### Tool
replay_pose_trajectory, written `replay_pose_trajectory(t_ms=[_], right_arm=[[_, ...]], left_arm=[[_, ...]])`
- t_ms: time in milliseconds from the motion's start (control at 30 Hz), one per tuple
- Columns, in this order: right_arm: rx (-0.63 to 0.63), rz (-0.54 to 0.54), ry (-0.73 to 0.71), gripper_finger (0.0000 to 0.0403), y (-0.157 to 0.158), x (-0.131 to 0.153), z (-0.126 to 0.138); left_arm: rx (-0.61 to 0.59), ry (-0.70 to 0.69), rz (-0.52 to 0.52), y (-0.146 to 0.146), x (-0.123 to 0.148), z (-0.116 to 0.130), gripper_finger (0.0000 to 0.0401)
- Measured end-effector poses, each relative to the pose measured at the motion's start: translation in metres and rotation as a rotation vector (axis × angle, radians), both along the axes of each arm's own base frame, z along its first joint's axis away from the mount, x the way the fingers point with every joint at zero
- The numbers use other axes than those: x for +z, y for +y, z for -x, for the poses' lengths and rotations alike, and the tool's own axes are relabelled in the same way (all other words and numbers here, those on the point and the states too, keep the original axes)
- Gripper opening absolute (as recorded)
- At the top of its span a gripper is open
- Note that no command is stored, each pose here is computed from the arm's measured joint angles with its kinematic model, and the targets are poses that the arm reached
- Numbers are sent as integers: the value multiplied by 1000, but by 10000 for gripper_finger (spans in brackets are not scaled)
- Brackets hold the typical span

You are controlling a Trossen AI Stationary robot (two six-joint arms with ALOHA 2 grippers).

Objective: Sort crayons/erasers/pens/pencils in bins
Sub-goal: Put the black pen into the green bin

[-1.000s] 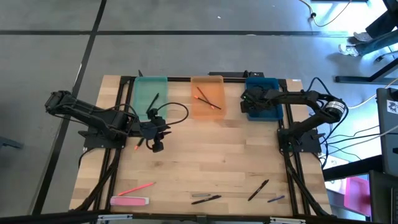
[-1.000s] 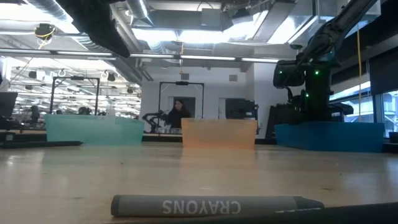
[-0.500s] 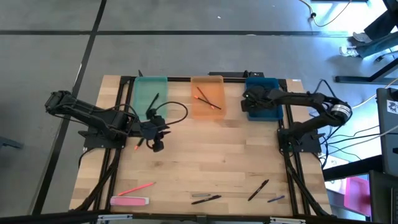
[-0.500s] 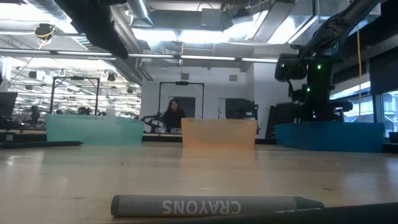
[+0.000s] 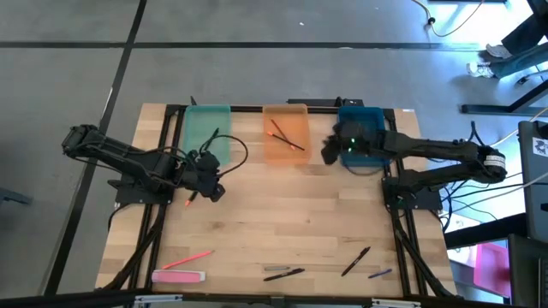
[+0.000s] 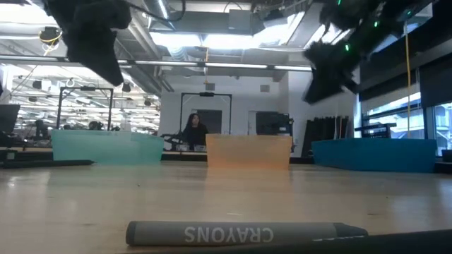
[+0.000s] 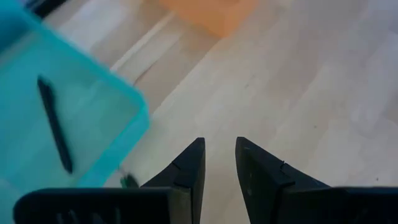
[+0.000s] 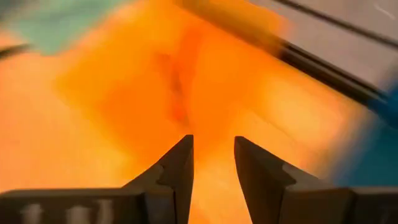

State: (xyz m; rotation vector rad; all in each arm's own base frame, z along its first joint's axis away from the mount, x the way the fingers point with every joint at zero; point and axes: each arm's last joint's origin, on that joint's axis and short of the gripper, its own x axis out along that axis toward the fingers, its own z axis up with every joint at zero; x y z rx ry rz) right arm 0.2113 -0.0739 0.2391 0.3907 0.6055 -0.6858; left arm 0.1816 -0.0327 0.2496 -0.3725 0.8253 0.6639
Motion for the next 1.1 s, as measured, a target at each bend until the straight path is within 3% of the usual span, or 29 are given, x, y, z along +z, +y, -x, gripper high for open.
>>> replay_pose_trajectory(t_ms=[133,333,600,967,1100], right_arm=[[231,93,-100,121,31,10,-19],[464,211,-150,121,68,15,-32],[773,301,-179,121,103,14,-39],[857,327,-218,121,118,18,-37],[856,327,-217,121,118,18,-37]], left_arm=[[108,16,71,1,-3,6,82],[278,75,187,2,-8,17,82],[395,173,303,2,-33,29,82],[409,143,347,3,-77,34,82],[416,141,319,4,-87,38,82]])
